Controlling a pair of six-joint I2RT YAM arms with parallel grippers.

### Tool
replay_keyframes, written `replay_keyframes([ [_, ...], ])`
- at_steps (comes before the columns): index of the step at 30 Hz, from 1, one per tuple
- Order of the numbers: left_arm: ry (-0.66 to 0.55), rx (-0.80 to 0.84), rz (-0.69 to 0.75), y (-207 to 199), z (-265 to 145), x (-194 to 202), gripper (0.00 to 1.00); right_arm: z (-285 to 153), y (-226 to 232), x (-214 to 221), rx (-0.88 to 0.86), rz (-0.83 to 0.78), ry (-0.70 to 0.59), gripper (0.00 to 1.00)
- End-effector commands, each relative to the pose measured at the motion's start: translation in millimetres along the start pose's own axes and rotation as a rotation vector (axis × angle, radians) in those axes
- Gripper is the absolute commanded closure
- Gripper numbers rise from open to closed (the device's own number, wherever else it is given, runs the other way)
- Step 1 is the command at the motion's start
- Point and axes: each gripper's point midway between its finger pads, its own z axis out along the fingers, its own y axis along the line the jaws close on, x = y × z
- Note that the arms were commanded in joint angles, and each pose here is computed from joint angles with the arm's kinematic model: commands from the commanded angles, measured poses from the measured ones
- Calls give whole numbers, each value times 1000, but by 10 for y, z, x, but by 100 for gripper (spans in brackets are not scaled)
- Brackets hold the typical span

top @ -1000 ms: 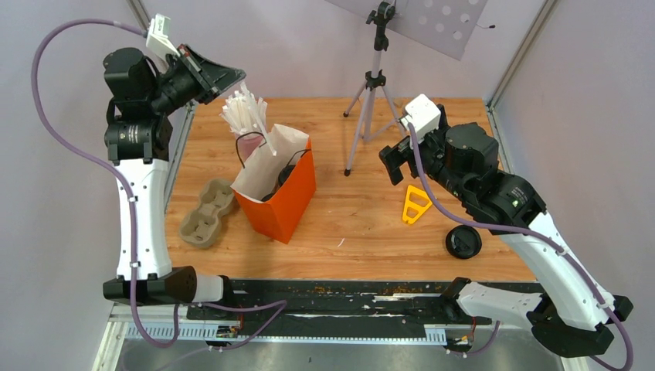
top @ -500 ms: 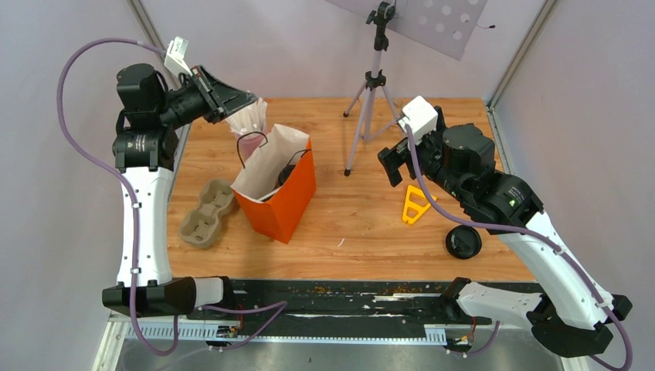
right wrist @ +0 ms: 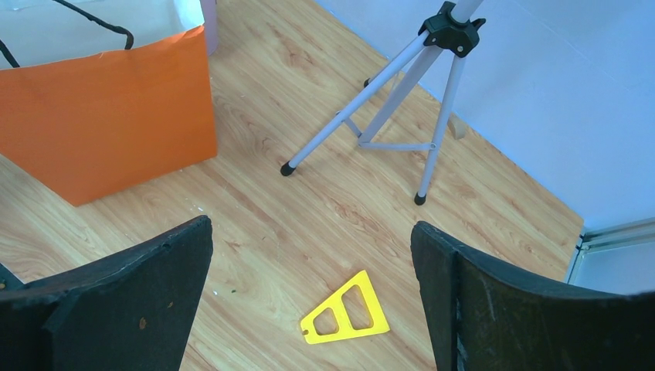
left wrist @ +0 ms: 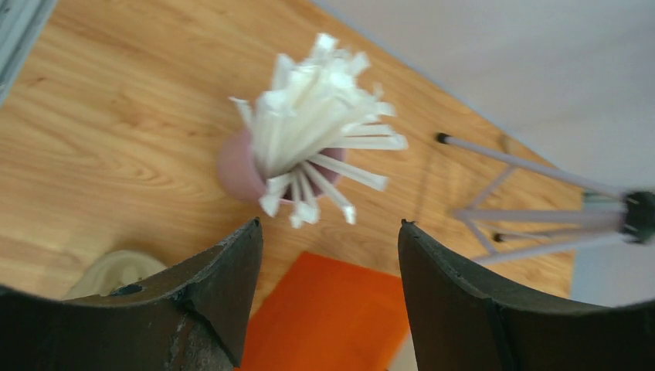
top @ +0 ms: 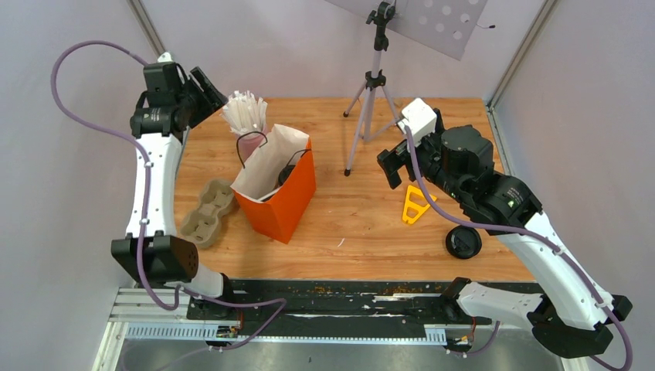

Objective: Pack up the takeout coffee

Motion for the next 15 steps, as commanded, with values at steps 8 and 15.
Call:
replay_keyframes([
  [8,15,-192,-38,705,631,386,41,-70,-58,-99,23,15,-35,0],
  [15,35,-173,-109,755,839,533,51,-33,-64,-109,26,12,-29,0],
])
